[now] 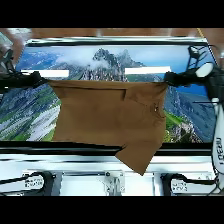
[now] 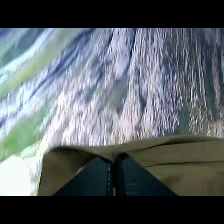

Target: Fold the shirts.

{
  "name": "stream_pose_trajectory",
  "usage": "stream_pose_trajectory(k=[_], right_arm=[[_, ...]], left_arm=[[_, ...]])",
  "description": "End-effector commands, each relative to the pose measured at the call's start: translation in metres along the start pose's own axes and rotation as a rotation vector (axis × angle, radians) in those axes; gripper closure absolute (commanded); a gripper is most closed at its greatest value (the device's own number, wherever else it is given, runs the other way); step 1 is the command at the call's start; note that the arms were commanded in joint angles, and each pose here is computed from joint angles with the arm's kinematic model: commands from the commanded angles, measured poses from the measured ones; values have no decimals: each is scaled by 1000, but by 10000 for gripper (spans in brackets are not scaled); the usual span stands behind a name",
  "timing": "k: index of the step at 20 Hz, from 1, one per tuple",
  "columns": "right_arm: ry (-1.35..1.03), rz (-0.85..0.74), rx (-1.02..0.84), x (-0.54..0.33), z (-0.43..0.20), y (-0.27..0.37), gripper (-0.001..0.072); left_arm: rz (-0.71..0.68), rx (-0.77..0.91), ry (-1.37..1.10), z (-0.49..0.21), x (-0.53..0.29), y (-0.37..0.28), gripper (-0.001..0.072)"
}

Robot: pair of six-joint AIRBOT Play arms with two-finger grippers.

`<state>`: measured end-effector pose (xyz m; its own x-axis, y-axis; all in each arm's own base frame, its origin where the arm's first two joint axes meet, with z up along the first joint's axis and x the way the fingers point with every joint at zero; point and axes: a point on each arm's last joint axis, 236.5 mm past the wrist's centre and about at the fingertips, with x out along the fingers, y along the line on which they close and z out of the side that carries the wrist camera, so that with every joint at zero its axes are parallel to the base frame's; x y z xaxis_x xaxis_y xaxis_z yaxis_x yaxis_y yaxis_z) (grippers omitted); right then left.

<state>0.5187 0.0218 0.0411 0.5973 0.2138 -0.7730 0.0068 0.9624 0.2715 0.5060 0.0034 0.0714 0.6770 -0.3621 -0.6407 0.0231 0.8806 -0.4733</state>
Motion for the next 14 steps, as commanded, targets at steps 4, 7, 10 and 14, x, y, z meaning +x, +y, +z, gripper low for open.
stream_pose_trajectory(k=[4,7,10,14], right_arm=[[-144,7,-57,72,15,26,639],[-36,14,17,86,-13,25,639],[99,-7,39,83,-44,15,639],[373,-151,4,53,-103,-15,639]], left_arm=[[57,1,-92,4,71,45,666],[66,35,-29,-15,85,55,665],[92,132,86,-41,84,63,666],[61,195,275,-78,73,59,665]])
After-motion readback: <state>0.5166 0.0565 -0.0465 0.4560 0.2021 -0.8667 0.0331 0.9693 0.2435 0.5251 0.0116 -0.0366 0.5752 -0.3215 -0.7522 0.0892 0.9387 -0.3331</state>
